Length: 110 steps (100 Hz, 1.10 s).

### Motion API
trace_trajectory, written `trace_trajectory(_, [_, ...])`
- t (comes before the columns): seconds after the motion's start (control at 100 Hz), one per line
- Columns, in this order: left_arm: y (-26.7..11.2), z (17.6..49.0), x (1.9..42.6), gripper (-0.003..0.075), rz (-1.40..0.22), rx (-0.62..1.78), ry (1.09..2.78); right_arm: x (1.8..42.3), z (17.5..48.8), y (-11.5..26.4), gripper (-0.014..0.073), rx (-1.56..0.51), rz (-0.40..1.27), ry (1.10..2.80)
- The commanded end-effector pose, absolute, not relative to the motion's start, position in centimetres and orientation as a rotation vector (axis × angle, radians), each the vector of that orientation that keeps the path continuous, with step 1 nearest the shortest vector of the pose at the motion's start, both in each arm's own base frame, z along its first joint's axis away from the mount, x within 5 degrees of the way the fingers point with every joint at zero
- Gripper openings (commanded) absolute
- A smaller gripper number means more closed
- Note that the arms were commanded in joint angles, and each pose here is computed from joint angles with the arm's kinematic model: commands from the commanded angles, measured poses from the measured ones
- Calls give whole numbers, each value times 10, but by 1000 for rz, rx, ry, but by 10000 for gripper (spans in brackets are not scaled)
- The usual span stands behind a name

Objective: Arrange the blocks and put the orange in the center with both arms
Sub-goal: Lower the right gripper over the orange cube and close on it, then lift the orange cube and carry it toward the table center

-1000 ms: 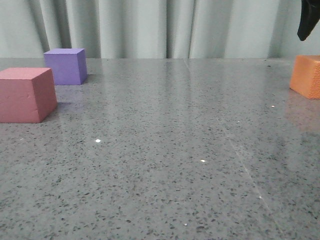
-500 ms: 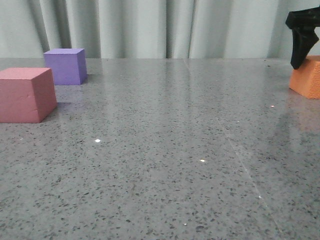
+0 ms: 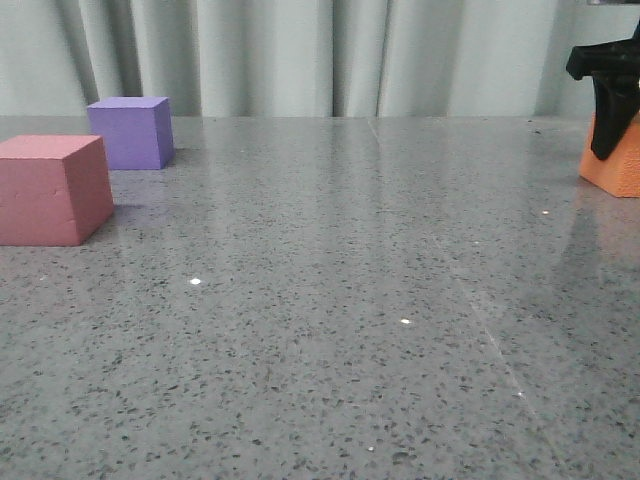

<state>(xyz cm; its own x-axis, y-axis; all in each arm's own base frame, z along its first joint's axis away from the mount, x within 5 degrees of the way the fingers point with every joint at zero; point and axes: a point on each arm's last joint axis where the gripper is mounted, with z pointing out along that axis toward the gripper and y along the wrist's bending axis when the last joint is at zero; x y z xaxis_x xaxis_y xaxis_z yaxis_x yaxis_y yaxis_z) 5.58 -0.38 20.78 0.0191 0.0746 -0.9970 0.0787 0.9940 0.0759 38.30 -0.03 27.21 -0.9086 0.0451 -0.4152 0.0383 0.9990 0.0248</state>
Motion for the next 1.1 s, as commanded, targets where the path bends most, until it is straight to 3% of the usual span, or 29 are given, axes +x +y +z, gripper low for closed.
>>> trace_trajectory(0.0, [-6, 197, 55, -19, -27, 132, 1504, 377, 308, 1, 245, 63, 64, 2607])
trace_trajectory(0.19, [-6, 197, 55, -19, -27, 132, 1504, 366, 342, 21, 245, 35, 167, 2550])
trace_trajectory(0.48, [-6, 197, 55, -19, -27, 132, 1504, 358, 375, 100, 245, -76, 334, 2471])
trace_trajectory(0.65, [-6, 197, 55, -19, -27, 132, 1504, 358, 374, 152, 245, -129, 407, 2462])
trace_trajectory(0.81, [-6, 197, 55, -19, -28, 130, 1504, 363, 364, 189, 245, -109, 355, 2474])
trace_trajectory(1.09, [-6, 197, 55, -19, -31, 128, 1504, 368, 345, 228, 245, -42, 379, 2503])
